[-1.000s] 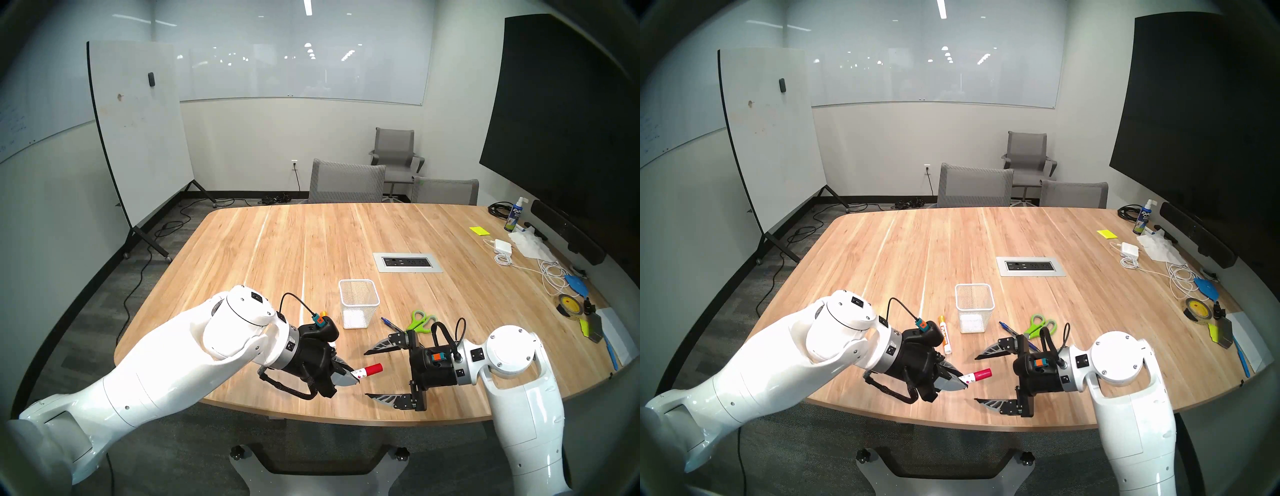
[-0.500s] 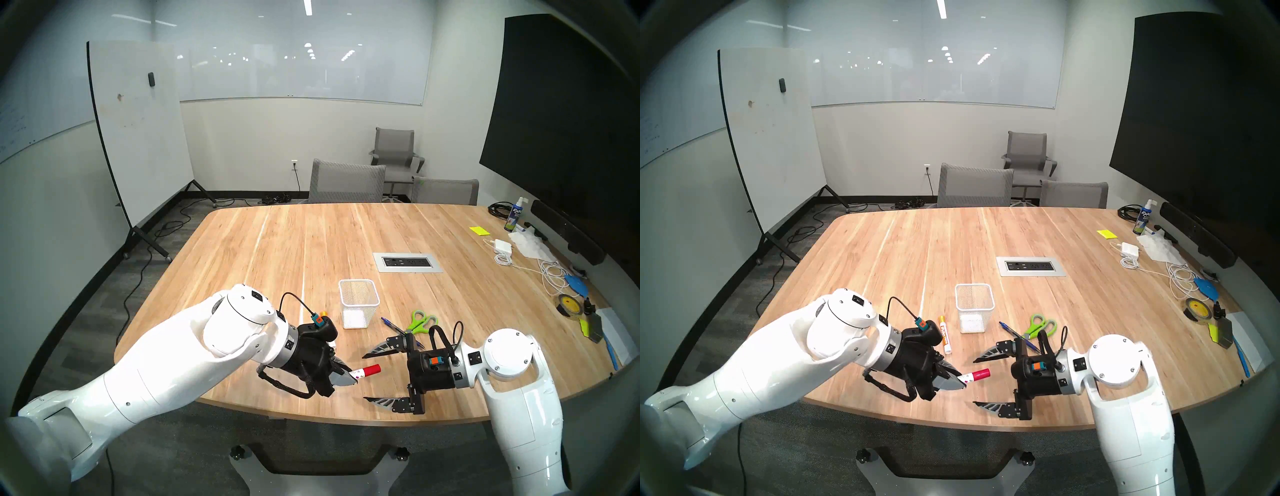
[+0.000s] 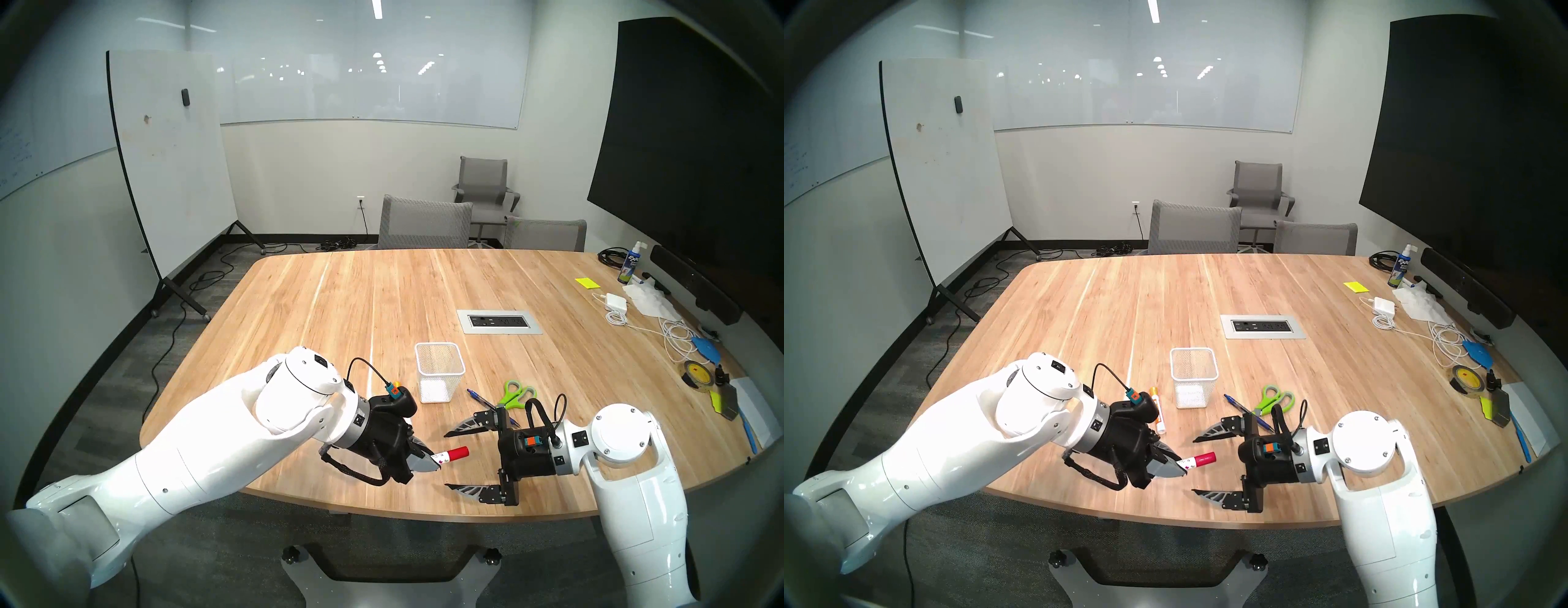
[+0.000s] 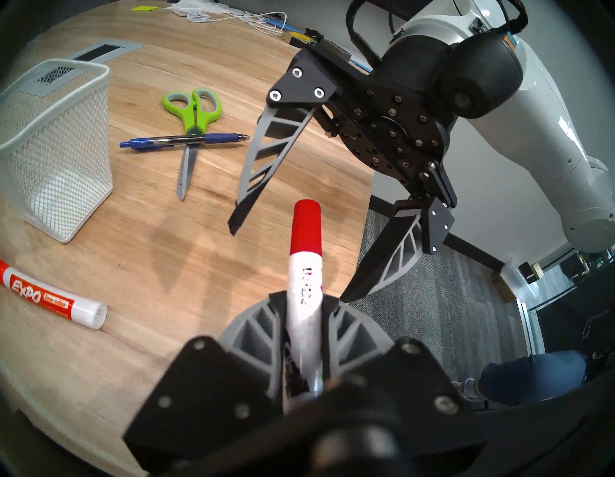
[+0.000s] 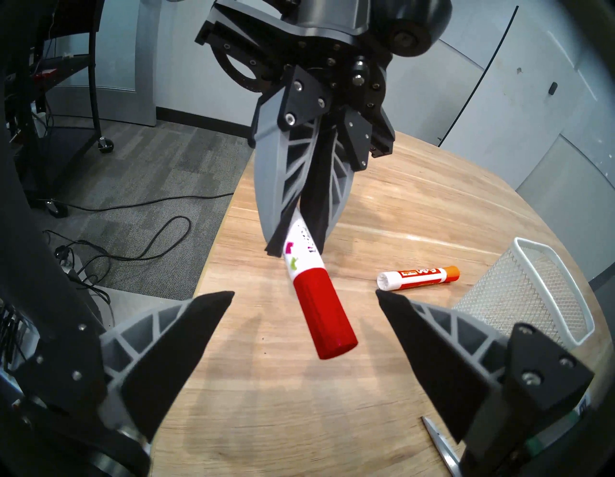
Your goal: Place the pen, the marker, and the scissors into the pen holder
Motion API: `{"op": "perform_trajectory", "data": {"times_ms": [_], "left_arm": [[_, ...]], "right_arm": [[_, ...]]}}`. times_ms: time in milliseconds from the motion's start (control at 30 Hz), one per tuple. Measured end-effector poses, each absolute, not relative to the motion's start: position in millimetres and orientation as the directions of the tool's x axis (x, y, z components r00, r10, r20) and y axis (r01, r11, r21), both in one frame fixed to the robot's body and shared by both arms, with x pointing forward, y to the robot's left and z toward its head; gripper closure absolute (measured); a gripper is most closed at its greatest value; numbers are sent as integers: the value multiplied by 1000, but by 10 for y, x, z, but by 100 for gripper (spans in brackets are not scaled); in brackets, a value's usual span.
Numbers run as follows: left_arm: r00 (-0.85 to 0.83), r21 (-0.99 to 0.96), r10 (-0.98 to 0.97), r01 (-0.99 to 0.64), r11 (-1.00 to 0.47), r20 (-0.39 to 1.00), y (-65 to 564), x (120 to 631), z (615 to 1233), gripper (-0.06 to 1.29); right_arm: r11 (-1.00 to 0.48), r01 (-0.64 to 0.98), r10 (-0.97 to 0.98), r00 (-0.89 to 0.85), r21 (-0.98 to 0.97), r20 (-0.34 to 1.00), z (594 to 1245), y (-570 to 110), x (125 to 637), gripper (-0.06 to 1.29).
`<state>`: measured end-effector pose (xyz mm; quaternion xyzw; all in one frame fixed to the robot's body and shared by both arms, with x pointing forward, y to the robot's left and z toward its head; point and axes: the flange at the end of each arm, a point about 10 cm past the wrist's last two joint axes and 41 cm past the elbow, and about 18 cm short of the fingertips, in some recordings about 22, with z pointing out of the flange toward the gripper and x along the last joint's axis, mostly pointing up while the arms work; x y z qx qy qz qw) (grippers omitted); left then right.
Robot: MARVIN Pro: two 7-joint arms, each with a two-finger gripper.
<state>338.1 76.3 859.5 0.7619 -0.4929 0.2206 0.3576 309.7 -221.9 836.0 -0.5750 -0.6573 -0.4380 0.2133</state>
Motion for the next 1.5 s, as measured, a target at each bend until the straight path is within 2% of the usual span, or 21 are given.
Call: {"op": "perform_trajectory", "data": {"times_ms": [267, 533, 633, 800, 867, 967, 1400, 1467, 1500], "left_arm": [[414, 330, -594, -910, -252, 690, 738, 3380, 8590, 104], [415, 336, -594, -910, -245, 689, 722, 3363, 8580, 104], [415, 340, -596, -909, -242, 687, 716, 3352, 8568, 104], [418, 346, -599, -907, -239, 683, 709, 3338, 8545, 104], [419, 347, -600, -907, -239, 681, 708, 3334, 8536, 104], [420, 349, -601, -906, -238, 680, 707, 3328, 8527, 104], [425, 355, -602, -904, -240, 676, 713, 3321, 8490, 104], [425, 355, -602, -904, -239, 676, 713, 3322, 8490, 104], [425, 356, -602, -904, -239, 676, 712, 3322, 8490, 104]], "right_arm": [[-49, 943, 570, -243, 328, 785, 8319, -2220, 3104, 1], [-51, 943, 569, -243, 328, 786, 8296, -2207, 3105, 28], [-51, 943, 569, -243, 328, 786, 8292, -2202, 3104, 47], [-51, 943, 568, -243, 328, 786, 8286, -2199, 3101, 54], [-50, 944, 569, -242, 327, 786, 8280, -2199, 3098, 67], [-50, 944, 569, -242, 326, 786, 8273, -2198, 3094, 75], [-43, 947, 576, -237, 318, 782, 8232, -2203, 3067, 77], [-42, 948, 577, -235, 316, 782, 8221, -2206, 3063, 79], [-42, 948, 577, -235, 316, 782, 8218, -2208, 3062, 84]]}}
